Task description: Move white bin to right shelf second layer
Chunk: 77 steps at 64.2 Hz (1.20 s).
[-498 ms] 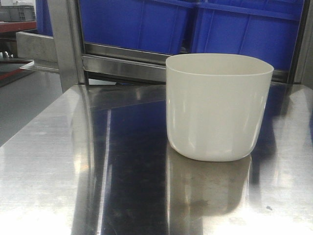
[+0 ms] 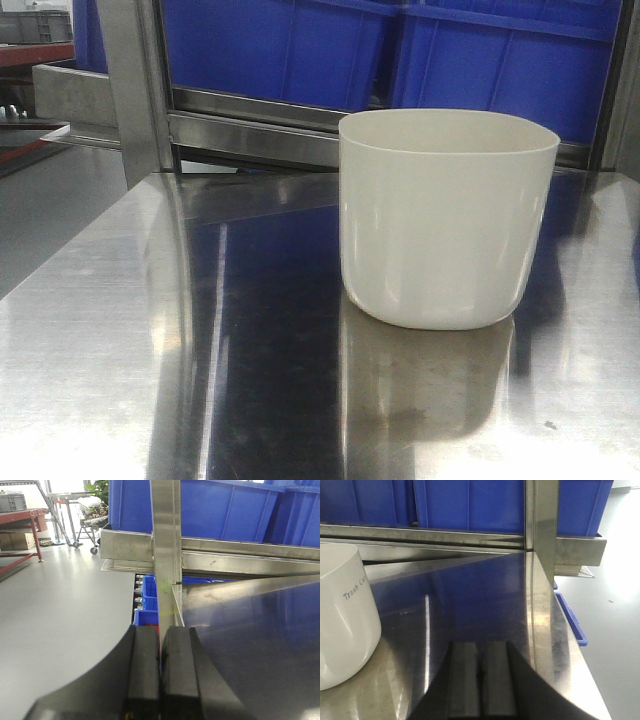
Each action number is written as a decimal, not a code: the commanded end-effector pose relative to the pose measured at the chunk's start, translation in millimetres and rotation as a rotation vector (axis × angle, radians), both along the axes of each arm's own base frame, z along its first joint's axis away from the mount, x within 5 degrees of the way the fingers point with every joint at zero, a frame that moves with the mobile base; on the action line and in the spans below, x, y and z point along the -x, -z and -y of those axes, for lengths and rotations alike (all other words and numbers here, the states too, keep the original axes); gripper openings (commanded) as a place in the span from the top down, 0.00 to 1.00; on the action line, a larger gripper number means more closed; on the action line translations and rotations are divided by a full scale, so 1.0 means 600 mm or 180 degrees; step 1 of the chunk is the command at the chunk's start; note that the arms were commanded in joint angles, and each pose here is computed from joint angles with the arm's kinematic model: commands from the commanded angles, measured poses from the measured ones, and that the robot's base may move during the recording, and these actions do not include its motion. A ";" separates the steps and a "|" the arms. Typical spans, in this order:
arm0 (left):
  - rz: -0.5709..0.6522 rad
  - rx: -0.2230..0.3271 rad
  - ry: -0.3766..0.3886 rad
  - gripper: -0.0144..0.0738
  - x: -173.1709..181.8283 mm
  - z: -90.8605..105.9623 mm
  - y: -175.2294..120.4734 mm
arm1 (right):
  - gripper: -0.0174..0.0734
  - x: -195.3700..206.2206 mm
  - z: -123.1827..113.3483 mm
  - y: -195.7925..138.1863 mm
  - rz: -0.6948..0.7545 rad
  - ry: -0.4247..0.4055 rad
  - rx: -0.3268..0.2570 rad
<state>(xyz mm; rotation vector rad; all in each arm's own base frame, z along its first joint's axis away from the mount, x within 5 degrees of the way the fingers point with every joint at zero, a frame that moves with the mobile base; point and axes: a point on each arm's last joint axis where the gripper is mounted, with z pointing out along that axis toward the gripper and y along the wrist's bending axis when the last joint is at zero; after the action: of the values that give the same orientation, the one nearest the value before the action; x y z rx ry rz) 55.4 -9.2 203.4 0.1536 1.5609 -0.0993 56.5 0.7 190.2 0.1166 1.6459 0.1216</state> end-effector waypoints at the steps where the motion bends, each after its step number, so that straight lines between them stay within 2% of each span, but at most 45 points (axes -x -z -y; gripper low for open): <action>1: 0.0188 0.0060 -0.0006 0.74 -0.001 0.000 0.007 | 0.75 0.003 0.001 -0.025 0.0391 0.0026 0.0022; 77: 0.0188 0.0060 -0.0006 0.74 -0.001 0.000 0.007 | 0.75 0.003 0.001 -0.025 0.0394 0.0027 0.0057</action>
<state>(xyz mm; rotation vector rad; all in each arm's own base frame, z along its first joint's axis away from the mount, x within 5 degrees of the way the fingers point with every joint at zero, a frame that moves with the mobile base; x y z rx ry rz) 55.4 -9.2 203.4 0.1536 1.5609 -0.0993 56.5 0.7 190.2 0.1166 1.6459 0.1216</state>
